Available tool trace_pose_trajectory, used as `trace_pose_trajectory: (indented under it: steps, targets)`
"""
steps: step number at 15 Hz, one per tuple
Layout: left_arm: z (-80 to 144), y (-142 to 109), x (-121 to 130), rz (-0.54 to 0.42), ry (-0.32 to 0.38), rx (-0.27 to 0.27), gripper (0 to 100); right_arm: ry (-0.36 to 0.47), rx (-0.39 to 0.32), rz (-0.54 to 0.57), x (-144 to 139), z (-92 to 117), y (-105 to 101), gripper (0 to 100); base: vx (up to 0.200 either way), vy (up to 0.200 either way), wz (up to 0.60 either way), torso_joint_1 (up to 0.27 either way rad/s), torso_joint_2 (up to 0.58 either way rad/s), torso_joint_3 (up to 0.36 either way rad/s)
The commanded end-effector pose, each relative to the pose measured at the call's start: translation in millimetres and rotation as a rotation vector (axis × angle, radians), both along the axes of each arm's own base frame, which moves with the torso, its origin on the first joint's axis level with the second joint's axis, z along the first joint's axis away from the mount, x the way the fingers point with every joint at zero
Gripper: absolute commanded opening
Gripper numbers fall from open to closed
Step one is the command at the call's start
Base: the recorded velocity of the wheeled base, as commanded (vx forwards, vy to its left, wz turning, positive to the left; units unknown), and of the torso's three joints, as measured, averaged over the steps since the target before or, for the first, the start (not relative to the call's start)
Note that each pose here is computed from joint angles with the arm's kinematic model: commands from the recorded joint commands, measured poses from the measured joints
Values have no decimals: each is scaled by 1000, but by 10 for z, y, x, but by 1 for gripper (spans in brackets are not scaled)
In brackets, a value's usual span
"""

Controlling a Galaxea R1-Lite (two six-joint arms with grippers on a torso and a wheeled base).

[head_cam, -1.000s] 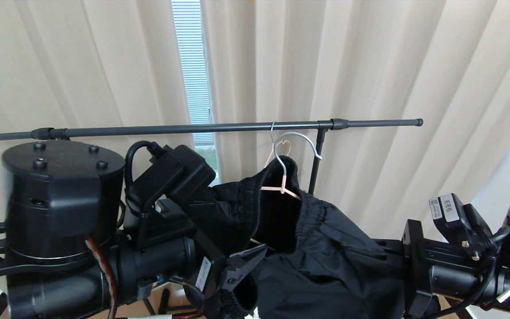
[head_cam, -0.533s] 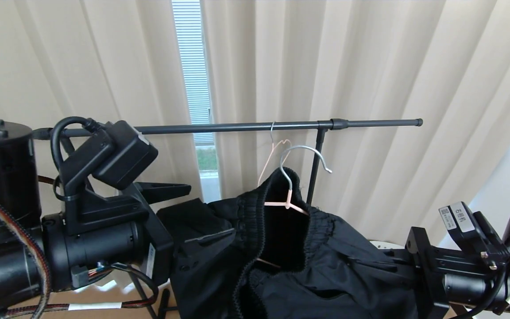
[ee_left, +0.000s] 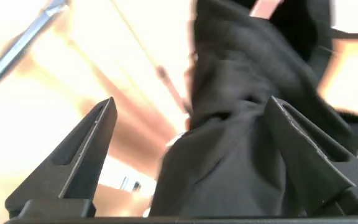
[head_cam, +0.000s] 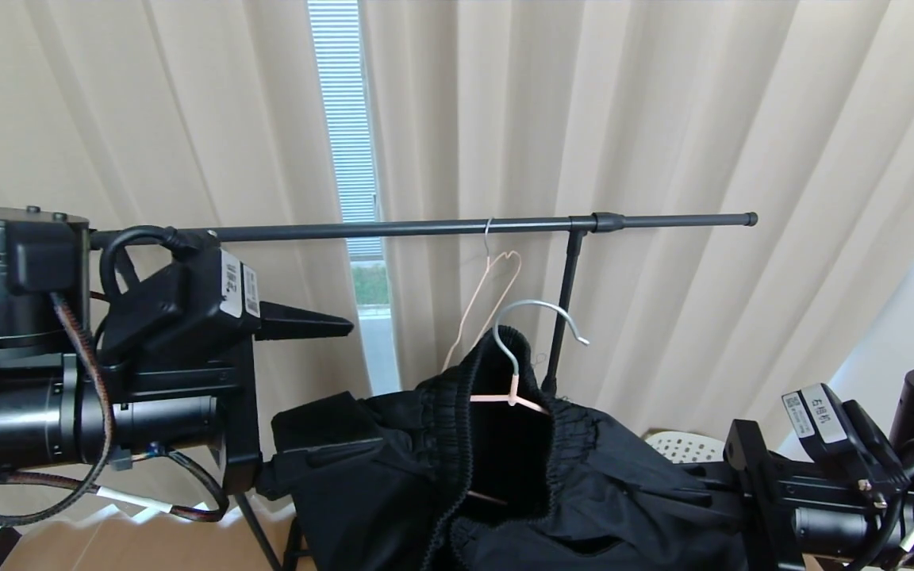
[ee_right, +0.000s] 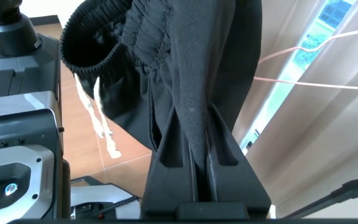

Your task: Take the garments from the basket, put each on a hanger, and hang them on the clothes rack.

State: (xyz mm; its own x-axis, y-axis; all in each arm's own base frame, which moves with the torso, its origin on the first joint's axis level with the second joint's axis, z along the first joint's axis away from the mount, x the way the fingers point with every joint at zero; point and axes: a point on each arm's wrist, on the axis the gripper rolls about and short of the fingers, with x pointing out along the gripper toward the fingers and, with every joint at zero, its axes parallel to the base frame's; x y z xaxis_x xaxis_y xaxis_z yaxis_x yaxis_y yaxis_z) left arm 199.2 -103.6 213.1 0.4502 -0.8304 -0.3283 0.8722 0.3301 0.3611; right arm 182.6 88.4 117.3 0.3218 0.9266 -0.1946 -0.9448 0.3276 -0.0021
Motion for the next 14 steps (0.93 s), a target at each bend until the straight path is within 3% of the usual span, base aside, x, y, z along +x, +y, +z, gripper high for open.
trace_pose_trajectory:
  steps: [1, 7, 14]
  targets:
    - [-214, -73, 230, -31, 35, 59, 100, 2, -2, 1, -21, -10, -7, 0, 0, 0, 0, 0, 0, 0]
    - [-292, -186, 403, -123, 51, 49, 100, 0, 5, 22, -46, -3, -14, 0, 0, 0, 0, 0, 0, 0]
    - [-374, -300, 378, -204, 88, 60, 100, -23, 22, 82, -106, 33, -25, 0, 0, 0, 0, 0, 0, 0]
